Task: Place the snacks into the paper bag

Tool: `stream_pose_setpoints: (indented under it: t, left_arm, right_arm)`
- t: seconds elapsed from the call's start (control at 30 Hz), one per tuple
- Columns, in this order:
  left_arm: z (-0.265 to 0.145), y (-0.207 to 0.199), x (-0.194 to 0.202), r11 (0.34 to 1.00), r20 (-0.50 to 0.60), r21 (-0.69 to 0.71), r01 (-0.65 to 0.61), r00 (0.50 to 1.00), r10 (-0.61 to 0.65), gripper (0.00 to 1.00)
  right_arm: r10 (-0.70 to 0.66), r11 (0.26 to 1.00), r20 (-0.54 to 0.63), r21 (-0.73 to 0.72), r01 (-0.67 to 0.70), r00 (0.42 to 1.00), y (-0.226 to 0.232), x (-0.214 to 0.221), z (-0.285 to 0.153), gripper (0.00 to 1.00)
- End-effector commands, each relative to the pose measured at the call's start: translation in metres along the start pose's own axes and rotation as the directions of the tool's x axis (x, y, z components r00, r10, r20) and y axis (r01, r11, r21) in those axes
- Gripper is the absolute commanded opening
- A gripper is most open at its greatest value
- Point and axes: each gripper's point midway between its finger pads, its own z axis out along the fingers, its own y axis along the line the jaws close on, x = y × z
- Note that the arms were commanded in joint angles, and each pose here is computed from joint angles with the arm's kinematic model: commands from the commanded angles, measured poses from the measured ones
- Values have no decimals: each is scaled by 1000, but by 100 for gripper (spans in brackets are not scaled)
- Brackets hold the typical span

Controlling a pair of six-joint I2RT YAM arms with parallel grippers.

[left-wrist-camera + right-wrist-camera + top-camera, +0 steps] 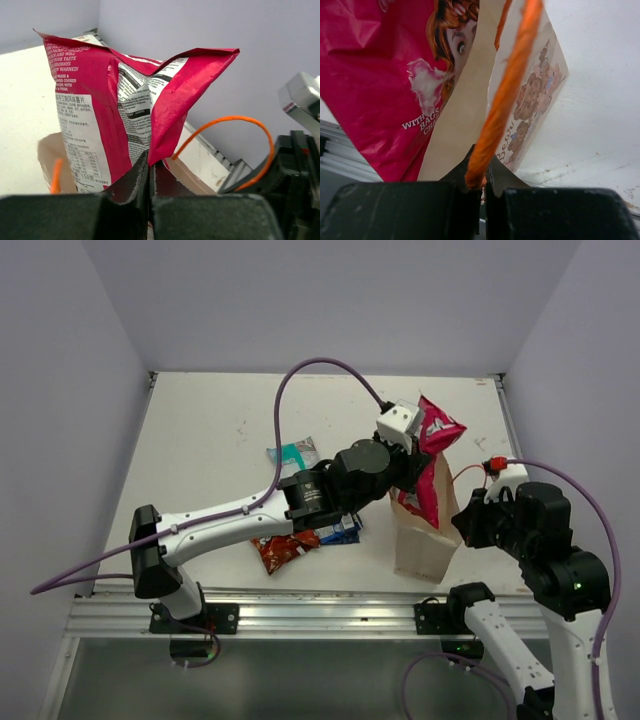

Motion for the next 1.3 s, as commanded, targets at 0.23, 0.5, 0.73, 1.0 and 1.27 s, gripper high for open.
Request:
stream_pose_setpoints:
  t: [0.23, 0.5, 0.73, 1.0, 1.27]
  left_arm:
    - [-34, -32, -83, 998, 148, 37, 51, 987, -56, 80]
    - [-97, -31, -100, 992, 152, -34, 118, 982, -112, 80]
    - [-183, 208, 13, 601, 77, -787, 143, 988, -134, 77]
    - [-205, 284, 186, 396, -184, -918, -2, 887, -423, 89]
    - [-218, 304, 286, 387, -319, -915, -113, 790, -523, 90]
  right_arm:
    - [-42, 997, 22, -60, 43, 999, 11, -3, -9, 0]
    - [-42, 997, 19, -56, 43, 999, 11, -3, -8, 0]
    - [-39, 998, 20, -46, 40, 999, 9, -4, -8, 0]
    - [-37, 999, 20, -38, 38, 999, 8, -7, -9, 0]
    - [-39, 999, 31, -36, 40, 999, 8, -8, -15, 0]
